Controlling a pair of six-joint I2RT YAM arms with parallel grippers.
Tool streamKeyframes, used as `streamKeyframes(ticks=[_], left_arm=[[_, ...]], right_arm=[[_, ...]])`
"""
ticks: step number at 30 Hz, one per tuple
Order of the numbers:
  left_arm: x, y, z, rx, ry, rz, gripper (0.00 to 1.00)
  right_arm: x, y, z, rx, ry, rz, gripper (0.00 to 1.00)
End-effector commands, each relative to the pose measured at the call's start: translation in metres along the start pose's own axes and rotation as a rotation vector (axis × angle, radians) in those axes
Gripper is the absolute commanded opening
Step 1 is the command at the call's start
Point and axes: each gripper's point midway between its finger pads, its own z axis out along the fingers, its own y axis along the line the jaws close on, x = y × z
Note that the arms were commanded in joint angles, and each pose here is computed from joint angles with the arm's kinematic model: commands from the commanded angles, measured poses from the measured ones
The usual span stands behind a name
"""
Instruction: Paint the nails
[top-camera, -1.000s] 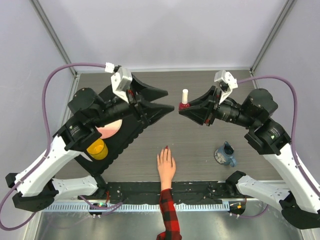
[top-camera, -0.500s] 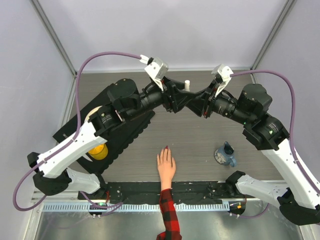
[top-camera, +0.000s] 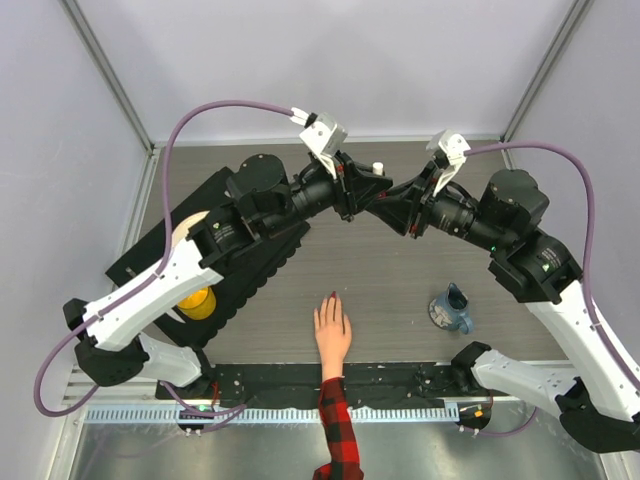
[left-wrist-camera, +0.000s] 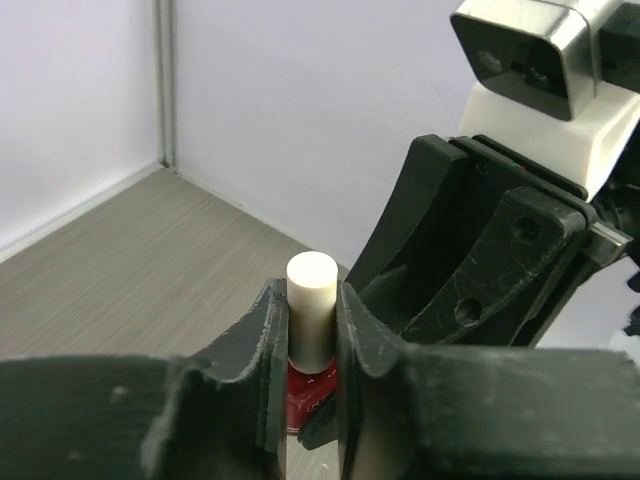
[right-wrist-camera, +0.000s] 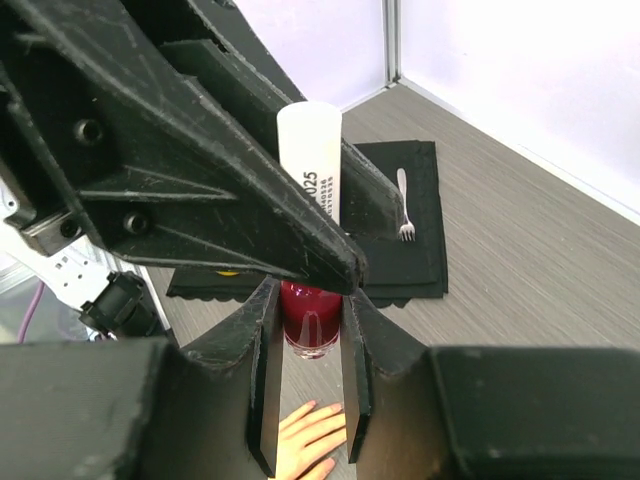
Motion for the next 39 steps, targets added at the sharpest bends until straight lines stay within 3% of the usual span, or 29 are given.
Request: streamKeyframes(ticks=[1,4,5,6,8,11,13,14,15,16,17,18,19,21,24,29,33,39], left_arm=[[-0.009,-0.039,-0.012,0.226,0.015,0.027,0.0],[-0.007,-0.067,-0.034,0.516,0.056,-0.019,0.0],[0.003,-0.099,-0.068,0.804,0.14,-0.043,0.0],[-0.001,-0.108,-0.084,0.923,0.159,-0.083,0.0],[-0.006,-0.127,-0.122,1.177,0.198,-0.132,0.0],[-0.008,-0.129,-0.13,1.233,0.171,-0.102,0.0],[-0.01,-0.125,-0.12,1.18,0.186,-0.149,0.0],[-0.013,-0.124,-0.118,1.162,0.14,-0.097,0.0],[-0.017,-0.121,-0.11,1.113,0.105,-0.087,0.13],[-0.01,-0.115,-0.102,1.038,0.165,-0.145,0.23],[-0.012,-0.11,-0.099,0.996,0.097,-0.012,0.31],[-0.017,-0.101,-0.089,0.885,0.07,0.002,0.45],[-0.007,-0.093,-0.089,0.802,0.141,-0.03,0.49],[-0.007,-0.078,-0.092,0.682,0.123,0.06,0.57],[-0.015,-0.056,-0.093,0.505,0.071,0.125,0.62],[-0.031,-0.021,-0.092,0.264,-0.024,0.119,0.63],[-0.053,-0.006,-0.085,0.149,-0.126,0.039,0.58],[-0.053,0.012,-0.059,0.047,-0.132,-0.018,0.56]], right_arm=[[-0.039,0.023,-0.015,-0.089,-0.13,-0.044,0.01],[-0.042,0.075,-0.037,-0.364,-0.176,-0.105,0.01],[-0.029,0.086,-0.041,-0.447,-0.173,-0.094,0.01],[-0.039,0.112,-0.057,-0.602,-0.22,-0.09,0.01],[-0.038,0.123,-0.061,-0.691,-0.207,-0.074,0.01],[-0.032,0.126,-0.059,-0.732,-0.173,-0.025,0.01],[-0.037,0.126,-0.058,-0.727,-0.202,-0.036,0.01],[-0.039,0.125,-0.058,-0.72,-0.205,-0.04,0.01],[-0.036,0.123,-0.055,-0.708,-0.19,-0.027,0.01],[-0.037,0.12,-0.052,-0.686,-0.195,-0.035,0.01],[-0.034,0.117,-0.049,-0.666,-0.18,-0.028,0.01],[-0.032,0.114,-0.047,-0.651,-0.172,-0.03,0.01],[-0.031,0.108,-0.042,-0.61,-0.162,-0.019,0.01],[-0.024,0.097,-0.035,-0.548,-0.127,-0.033,0.01],[-0.02,0.074,-0.024,-0.406,-0.096,-0.059,0.01],[-0.016,0.035,-0.006,-0.198,-0.044,-0.069,0.01],[-0.017,0.016,0.002,-0.101,-0.039,-0.072,0.01],[-0.022,0.0,0.006,-0.013,-0.051,-0.068,0.01]])
